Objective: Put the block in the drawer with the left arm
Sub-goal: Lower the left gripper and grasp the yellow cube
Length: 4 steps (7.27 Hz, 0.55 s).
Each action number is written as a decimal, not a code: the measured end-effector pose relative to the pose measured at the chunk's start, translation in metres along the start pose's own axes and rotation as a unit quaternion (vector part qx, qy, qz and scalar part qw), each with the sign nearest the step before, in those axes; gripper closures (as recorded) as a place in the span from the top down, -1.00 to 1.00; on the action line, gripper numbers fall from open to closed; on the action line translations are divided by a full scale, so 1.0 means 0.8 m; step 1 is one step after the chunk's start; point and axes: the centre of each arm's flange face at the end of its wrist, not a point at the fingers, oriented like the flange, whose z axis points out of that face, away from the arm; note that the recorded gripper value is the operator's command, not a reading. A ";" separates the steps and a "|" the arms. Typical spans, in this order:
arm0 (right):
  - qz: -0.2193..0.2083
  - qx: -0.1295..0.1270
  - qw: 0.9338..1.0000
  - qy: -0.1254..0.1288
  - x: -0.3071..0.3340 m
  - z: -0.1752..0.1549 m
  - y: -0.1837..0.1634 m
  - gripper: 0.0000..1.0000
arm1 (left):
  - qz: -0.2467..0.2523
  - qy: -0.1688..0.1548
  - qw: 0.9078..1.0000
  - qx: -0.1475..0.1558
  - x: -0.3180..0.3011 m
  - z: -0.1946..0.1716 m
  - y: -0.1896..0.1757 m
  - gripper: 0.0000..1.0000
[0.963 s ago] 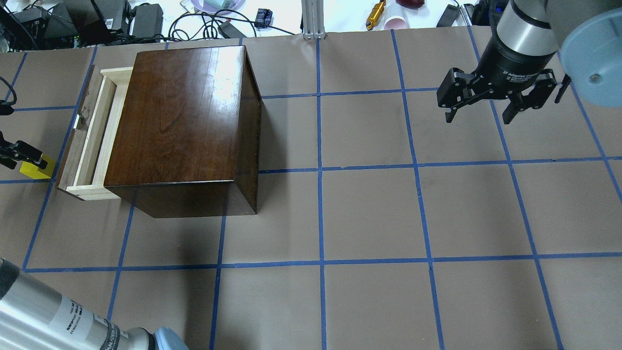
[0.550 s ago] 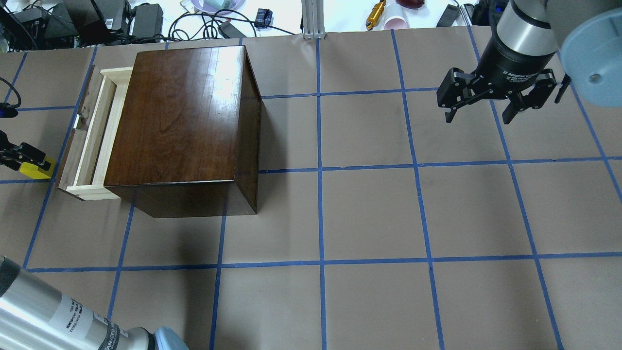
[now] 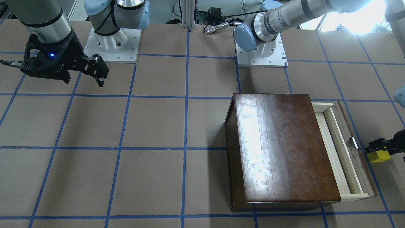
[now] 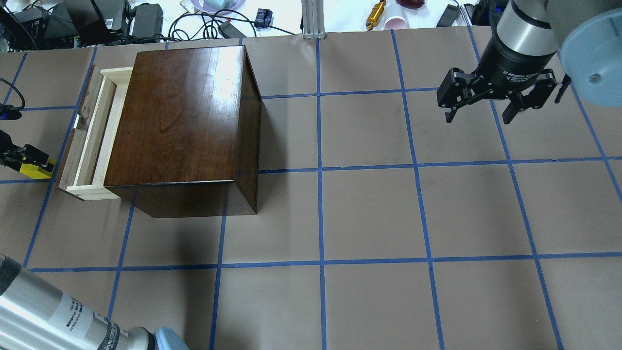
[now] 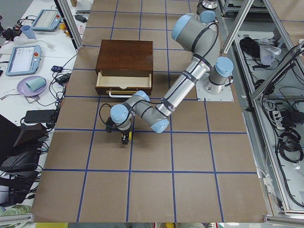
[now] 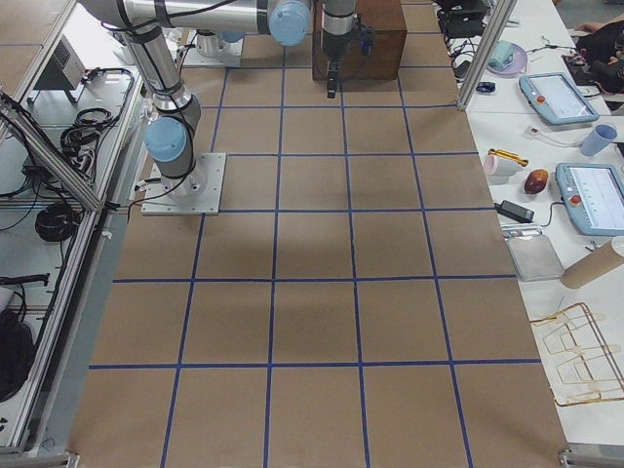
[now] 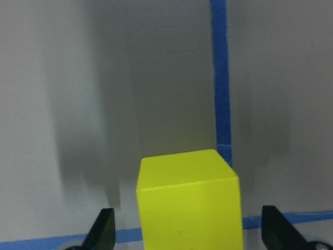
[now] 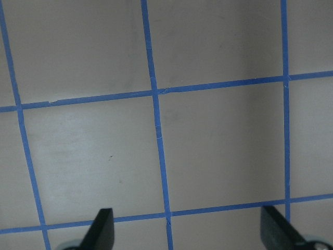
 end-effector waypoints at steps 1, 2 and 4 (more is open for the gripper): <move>0.000 0.000 1.000 0.000 0.000 0.000 0.000 1.00 | 0.000 0.000 1.000 0.000 0.000 0.001 0.000 0.64; 0.000 0.000 1.000 0.000 0.000 0.000 0.000 1.00 | 0.000 0.000 1.000 0.000 0.000 0.001 0.000 0.41; 0.000 0.000 1.000 0.000 0.000 0.000 0.000 1.00 | 0.001 -0.001 1.000 0.001 0.000 0.001 0.000 -0.34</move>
